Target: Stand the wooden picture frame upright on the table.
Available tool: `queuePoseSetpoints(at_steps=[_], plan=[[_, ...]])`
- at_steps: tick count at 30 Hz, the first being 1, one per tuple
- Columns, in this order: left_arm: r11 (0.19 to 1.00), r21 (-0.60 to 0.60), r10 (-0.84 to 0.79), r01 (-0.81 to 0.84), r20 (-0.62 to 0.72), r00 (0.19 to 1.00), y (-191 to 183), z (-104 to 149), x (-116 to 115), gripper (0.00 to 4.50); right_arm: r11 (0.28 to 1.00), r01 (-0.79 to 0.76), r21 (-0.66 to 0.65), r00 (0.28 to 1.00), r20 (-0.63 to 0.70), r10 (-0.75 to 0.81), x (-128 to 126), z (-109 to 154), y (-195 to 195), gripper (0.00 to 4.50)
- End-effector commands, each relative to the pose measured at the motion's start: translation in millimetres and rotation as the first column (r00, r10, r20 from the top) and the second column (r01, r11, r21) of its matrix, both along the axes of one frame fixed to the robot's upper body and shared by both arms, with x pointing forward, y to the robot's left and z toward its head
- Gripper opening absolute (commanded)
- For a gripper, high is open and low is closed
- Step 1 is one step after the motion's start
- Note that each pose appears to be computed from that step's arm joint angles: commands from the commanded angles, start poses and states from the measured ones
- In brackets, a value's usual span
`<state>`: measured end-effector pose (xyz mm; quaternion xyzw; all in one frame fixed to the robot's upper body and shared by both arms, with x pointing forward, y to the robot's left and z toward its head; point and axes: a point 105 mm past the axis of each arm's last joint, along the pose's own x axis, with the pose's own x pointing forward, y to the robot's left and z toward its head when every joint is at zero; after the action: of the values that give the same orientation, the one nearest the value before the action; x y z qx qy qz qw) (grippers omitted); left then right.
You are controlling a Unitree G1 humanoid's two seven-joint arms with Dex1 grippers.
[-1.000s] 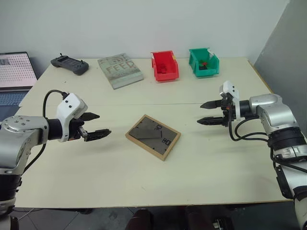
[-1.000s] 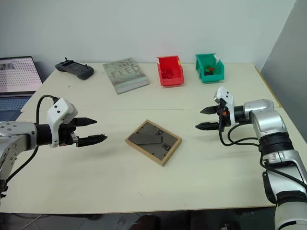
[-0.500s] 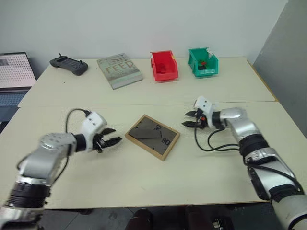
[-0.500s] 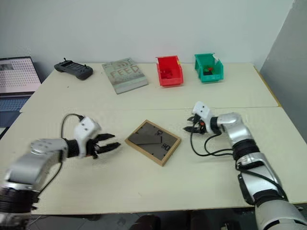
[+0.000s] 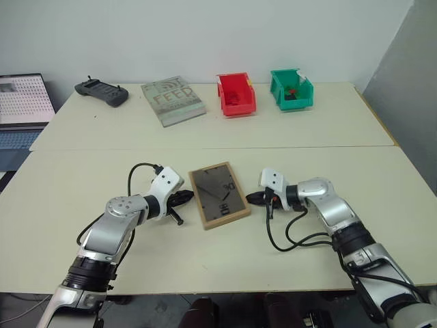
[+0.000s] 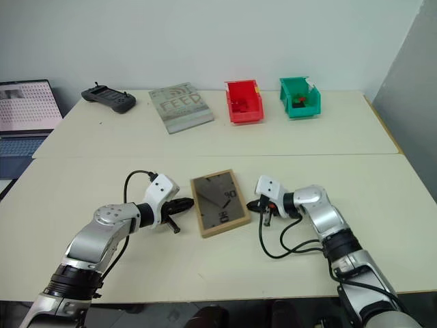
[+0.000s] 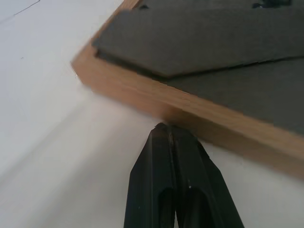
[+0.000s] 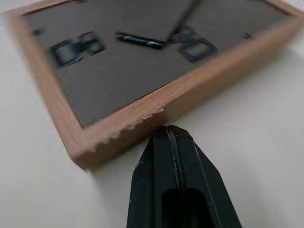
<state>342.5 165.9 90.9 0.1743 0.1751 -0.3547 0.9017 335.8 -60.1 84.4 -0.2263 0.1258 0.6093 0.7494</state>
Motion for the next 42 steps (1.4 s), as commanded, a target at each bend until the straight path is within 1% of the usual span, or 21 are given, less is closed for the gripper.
queuePoseSetpoints(at_steps=[1,3,5,8,10,12,14,15,16,17,18,20,21,22,25,26,28,33,36,39,42], plan=[[0.995,-0.006,-0.104,0.104,0.031,0.994,-24,10,-1,0.04,0.995,-0.097,0.022,0.995,0.012,0.097,-16,18,11,0.00],[0.992,0.000,-0.128,0.128,0.011,0.992,-28,9,-4,0.04,0.998,-0.058,0.006,0.998,0.019,0.058,-11,16,6,0.00],[0.984,0.022,-0.178,0.179,-0.035,0.983,-27,6,-14,0.04,1.000,0.008,-0.027,0.998,0.055,-0.007,2,15,-4,0.00],[0.979,0.070,-0.186,0.192,-0.083,0.979,-8,5,-24,0.04,0.993,0.107,-0.045,0.988,0.120,-0.101,20,20,-20,0.00],[0.986,0.027,-0.160,0.164,-0.115,0.980,8,12,-27,0.04,0.984,0.162,-0.073,0.976,0.161,-0.149,31,23,-31,0.00],[0.990,-0.040,-0.141,0.136,-0.152,0.978,22,20,-31,0.04,0.975,0.181,-0.132,0.971,0.181,-0.156,35,20,-43,0.00],[0.983,-0.150,-0.137,0.105,-0.221,0.966,30,27,-37,0.41,0.966,0.204,-0.156,0.965,0.200,-0.172,39,18,-50,0.00],[0.968,-0.245,-0.129,0.059,-0.279,0.952,34,31,-39,0.50,0.963,0.215,-0.162,0.962,0.208,-0.179,41,18,-53,0.00],[0.932,-0.362,-0.139,0.002,-0.352,0.926,35,36,-41,0.72,0.962,0.221,-0.159,0.959,0.214,-0.185,43,20,-54,0.00],[0.878,-0.474,-0.166,-0.067,-0.434,0.886,35,42,-44,0.98,0.963,0.225,-0.147,0.958,0.213,-0.191,45,22,-53,0.00],[0.830,-0.544,-0.202,-0.121,-0.496,0.844,34,46,-47,1.15,0.965,0.224,-0.138,0.958,0.213,-0.192,45,24,-51,0.00],[0.748,-0.623,-0.268,-0.229,-0.599,0.755,31,49,-51,1.64,0.969,0.210,-0.129,0.960,0.218,-0.178,45,27,-45,0.00],[0.724,-0.636,-0.291,-0.267,-0.633,0.717,29,47,-52,1.79,0.972,0.201,-0.124,0.961,0.215,-0.171,45,27,-40,0.00],[0.719,-0.633,-0.303,-0.286,-0.656,0.691,27,44,-54,2.05,0.973,0.194,-0.121,0.963,0.214,-0.166,44,27,-37,0.00],[0.737,-0.603,-0.307,-0.305,-0.701,0.644,21,33,-58,2.62,0.979,0.168,-0.115,0.969,0.204,-0.142,39,27,-29,0.00],[0.737,-0.599,-0.312,-0.312,-0.712,0.629,19,30,-59,2.88,0.980,0.161,-0.116,0.970,0.201,-0.136,37,26,-27,0.00],[0.740,-0.592,-0.318,-0.320,-0.727,0.609,17,24,-59,3.34,0.981,0.156,-0.118,0.972,0.197,-0.131,34,24,-26,0.00],[0.757,-0.553,-0.287,-0.348,-0.760,0.583,12,-1,-54,4.49,0.988,0.119,-0.100,0.980,0.169,-0.101,22,22,-13,0.00],[0.769,-0.545,-0.297,-0.335,-0.768,0.568,3,-16,-53,4.49,0.991,0.104,-0.081,0.983,0.160,-0.091,17,20,2,0.00],[0.770,-0.547,-0.299,-0.330,-0.765,0.570,-6,-27,-49,4.49,0.995,0.087,-0.045,0.986,0.147,-0.079,12,21,21,0.00],[0.770,-0.557,-0.310,-0.313,-0.754,0.579,-15,-31,-45,4.49,0.996,0.085,-0.034,0.986,0.144,-0.079,10,21,30,0.00]])
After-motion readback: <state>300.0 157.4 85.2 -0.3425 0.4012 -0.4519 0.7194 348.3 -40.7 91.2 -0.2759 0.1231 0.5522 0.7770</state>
